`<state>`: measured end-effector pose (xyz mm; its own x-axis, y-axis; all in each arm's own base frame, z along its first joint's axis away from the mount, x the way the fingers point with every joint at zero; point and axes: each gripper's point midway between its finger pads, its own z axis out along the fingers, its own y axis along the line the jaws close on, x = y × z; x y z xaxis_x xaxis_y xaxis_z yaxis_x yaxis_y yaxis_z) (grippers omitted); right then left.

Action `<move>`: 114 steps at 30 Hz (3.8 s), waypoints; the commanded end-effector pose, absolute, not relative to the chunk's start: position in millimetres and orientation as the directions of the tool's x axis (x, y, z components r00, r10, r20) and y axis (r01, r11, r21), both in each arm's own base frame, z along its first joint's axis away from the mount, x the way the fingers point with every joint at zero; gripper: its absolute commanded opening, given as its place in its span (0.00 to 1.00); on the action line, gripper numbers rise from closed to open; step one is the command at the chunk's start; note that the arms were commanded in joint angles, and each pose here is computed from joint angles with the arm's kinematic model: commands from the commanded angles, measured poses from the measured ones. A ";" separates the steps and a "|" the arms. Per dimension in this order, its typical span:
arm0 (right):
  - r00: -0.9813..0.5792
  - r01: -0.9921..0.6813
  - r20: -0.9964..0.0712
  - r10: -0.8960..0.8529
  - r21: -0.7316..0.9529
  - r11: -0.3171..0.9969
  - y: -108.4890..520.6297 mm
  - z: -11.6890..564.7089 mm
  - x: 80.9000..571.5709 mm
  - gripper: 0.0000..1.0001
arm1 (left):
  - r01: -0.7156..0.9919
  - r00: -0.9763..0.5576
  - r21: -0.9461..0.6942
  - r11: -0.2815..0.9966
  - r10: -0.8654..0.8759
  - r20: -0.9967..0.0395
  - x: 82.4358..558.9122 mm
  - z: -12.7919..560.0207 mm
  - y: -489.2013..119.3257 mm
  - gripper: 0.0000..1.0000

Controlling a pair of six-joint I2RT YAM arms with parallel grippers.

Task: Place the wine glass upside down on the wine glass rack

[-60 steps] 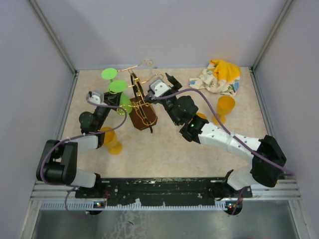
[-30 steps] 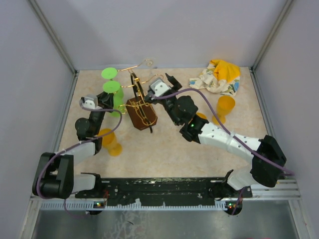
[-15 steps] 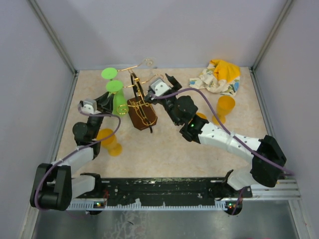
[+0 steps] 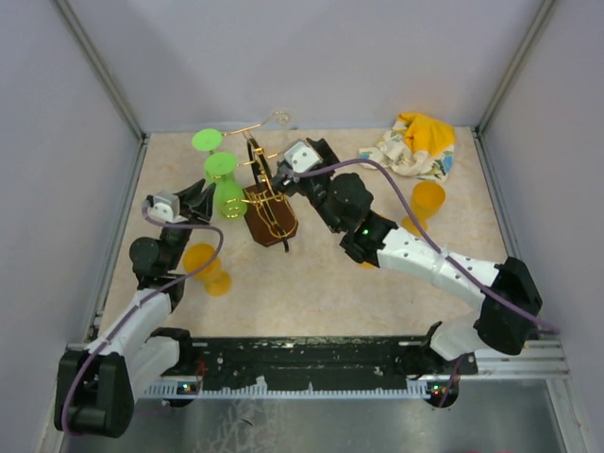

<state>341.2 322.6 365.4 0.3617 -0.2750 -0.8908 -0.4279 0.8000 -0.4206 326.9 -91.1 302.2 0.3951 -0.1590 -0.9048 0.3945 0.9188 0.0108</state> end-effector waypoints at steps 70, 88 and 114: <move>-0.344 -0.266 -0.923 -0.173 -0.081 0.961 192.7 354.5 373.0 0.88 | 0.096 -0.814 -0.404 0.910 -0.162 -0.558 173.6 261.6 -87.4 0.37; -0.352 -0.271 -0.919 -0.178 -0.082 0.959 193.7 344.7 381.0 0.89 | 0.016 -0.852 -0.378 0.926 -0.184 -0.489 189.2 198.9 -85.9 0.42; -0.348 -0.260 -0.916 -0.198 -0.109 0.960 187.6 340.2 385.5 0.89 | -0.051 -0.860 -0.242 0.969 -0.165 -0.482 216.0 162.0 -83.3 0.09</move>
<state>378.9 190.4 333.9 -0.3779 -0.2004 -0.9039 -0.2688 0.9580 -0.1000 209.2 -89.8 165.2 -0.8742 -0.1574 -0.4592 -0.0258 0.9597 -0.2800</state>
